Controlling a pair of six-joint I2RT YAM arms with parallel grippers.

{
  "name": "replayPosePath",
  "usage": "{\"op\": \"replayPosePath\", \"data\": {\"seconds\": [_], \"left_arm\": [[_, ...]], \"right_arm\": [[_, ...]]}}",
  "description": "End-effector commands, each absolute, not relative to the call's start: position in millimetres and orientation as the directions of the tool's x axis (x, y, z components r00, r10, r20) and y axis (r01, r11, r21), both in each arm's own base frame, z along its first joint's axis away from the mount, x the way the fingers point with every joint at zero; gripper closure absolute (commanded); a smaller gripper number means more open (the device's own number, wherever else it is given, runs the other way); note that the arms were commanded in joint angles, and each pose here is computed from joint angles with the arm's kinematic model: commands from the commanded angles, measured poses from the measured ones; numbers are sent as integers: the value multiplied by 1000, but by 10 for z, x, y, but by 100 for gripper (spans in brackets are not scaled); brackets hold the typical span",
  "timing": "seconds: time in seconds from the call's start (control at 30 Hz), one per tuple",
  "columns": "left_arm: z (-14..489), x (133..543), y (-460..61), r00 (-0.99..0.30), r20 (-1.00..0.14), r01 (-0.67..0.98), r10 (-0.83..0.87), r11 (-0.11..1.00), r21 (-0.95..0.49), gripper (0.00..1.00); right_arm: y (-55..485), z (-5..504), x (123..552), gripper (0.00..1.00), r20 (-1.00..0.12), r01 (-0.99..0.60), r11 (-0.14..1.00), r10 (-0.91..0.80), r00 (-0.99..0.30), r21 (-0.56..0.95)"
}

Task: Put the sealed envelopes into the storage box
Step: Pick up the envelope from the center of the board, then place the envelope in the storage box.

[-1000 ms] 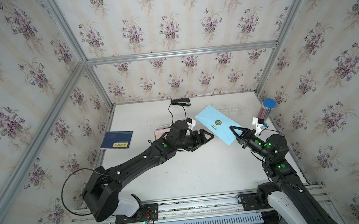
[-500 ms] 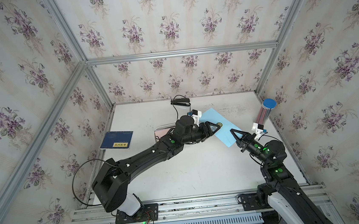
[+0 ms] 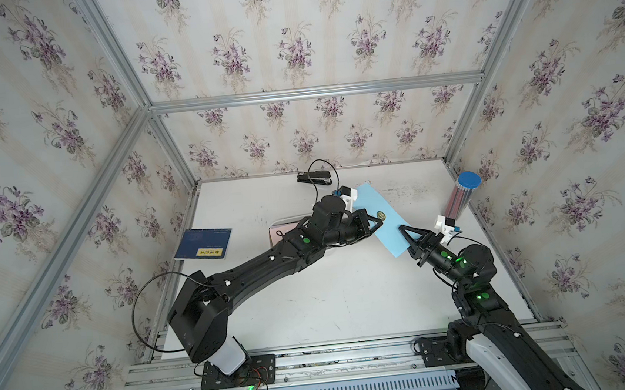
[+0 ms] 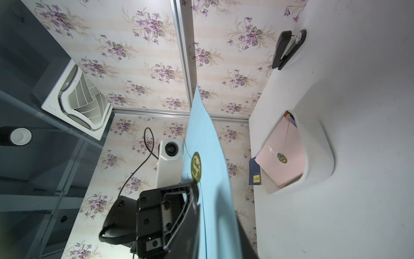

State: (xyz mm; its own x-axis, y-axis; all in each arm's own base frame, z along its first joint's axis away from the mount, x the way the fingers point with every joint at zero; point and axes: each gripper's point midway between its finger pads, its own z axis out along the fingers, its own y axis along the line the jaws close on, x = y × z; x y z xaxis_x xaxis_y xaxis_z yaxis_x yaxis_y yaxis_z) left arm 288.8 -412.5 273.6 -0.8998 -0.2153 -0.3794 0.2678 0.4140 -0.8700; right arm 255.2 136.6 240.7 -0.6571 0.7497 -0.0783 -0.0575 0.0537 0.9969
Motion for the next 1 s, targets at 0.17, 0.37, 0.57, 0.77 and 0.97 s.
{"op": "replayPosePath", "data": {"seconds": [0.17, 0.37, 0.57, 0.77, 0.97], "left_arm": [[2552, 2810, -3063, -822, -517, 495, 238, 746, -444, 100], [2672, 2726, -2155, -662, -431, 694, 614, 719, -41, 100], [2609, 2773, -1797, -375, -218, 877, 901, 421, 230, 100], [2381, 2911, -1935, -115, -102, 958, 988, 137, 252, 100], [2054, 3132, -1935, -32, 33, 983, 999, 26, 183, 100]], "right_arm": [[1361, 1751, 2582, 40, -387, -66, 496, 581, -716, 866], [1236, 1423, 2582, 42, -439, -35, 581, 571, -694, 813], [1219, 1304, 2562, 43, -441, -24, 600, 559, -702, 799], [1201, 1226, 2518, 43, -444, -17, 615, 549, -708, 788], [1186, 1147, 2477, 43, -432, -3, 613, 554, -712, 790]]}}
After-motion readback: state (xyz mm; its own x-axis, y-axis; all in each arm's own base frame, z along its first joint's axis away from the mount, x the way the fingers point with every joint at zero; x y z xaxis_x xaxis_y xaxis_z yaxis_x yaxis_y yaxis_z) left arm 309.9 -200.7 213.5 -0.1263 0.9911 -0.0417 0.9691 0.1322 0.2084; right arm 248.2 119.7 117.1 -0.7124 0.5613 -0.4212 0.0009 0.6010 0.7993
